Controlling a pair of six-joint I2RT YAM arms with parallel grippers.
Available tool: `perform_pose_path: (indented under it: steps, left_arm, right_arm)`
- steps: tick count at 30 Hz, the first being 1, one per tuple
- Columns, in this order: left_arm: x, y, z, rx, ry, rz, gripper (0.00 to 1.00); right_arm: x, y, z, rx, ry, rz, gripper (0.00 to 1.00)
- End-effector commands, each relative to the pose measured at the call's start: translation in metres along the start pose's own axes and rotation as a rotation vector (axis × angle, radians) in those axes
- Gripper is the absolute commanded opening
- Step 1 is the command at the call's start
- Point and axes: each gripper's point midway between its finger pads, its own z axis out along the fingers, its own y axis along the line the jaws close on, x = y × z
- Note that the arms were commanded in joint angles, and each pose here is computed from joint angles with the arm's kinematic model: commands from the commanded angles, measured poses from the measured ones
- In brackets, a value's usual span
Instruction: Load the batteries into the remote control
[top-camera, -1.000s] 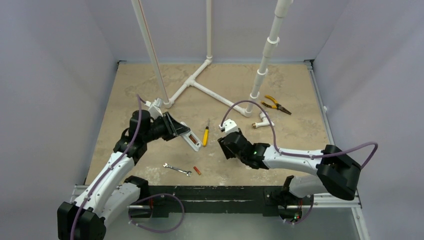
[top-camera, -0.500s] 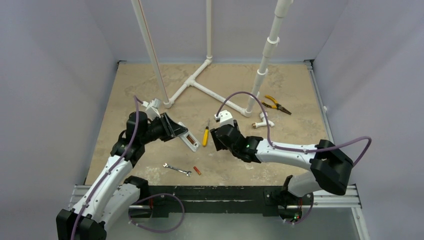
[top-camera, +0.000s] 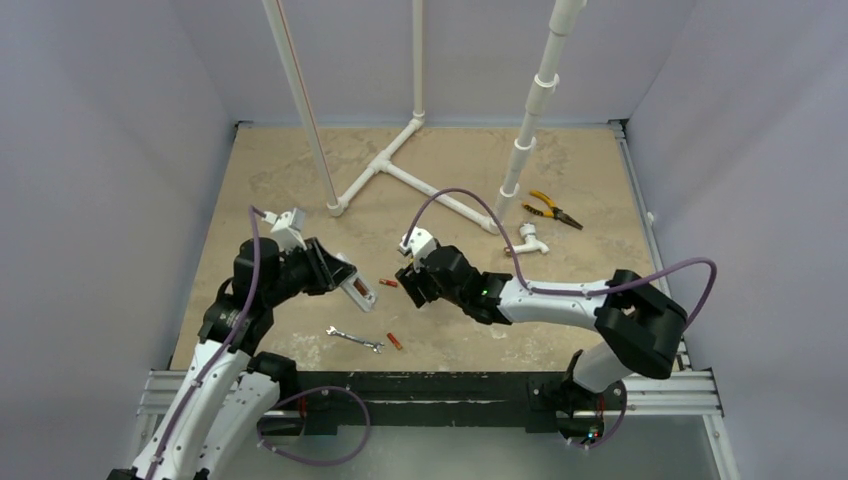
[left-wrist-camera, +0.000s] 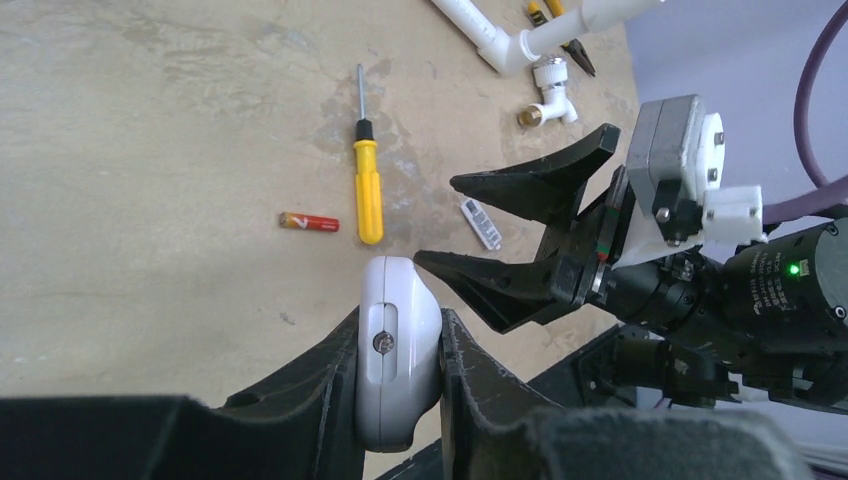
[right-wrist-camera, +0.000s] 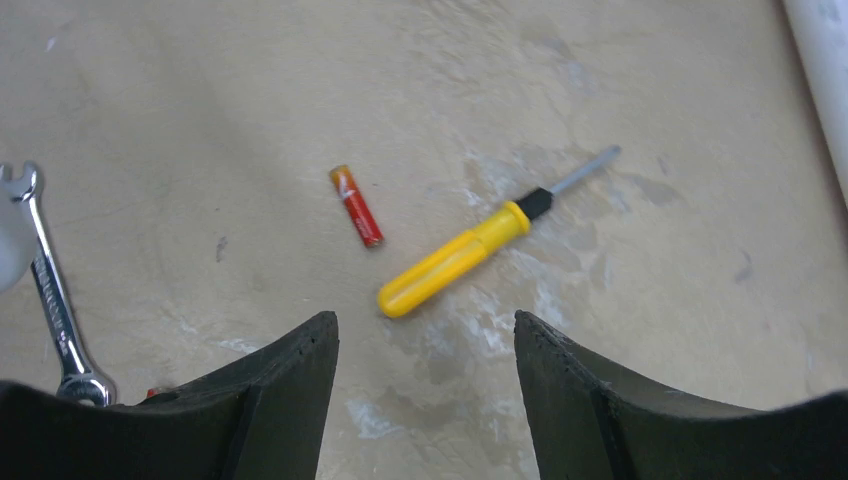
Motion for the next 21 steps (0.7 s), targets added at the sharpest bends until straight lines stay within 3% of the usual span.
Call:
perform_pose_path:
  steps: [1,5,21]
  left_arm:
    - [-0.003,0.019,-0.017,-0.125,-0.029,0.037,0.0]
    - [0.004,0.038,-0.023,-0.232,-0.033,-0.033,0.0]
    - [0.007,0.028,-0.021,-0.161,-0.03,-0.026,0.0]
  right_arm:
    - [-0.03,0.043,0.012,-0.251,-0.133,-0.247,0.63]
    - [-0.032,0.062,0.026,-0.352,-0.153,-0.352,0.63]
    - [-0.009,0.061,0.076,-0.421,-0.024,-0.418,0.62]
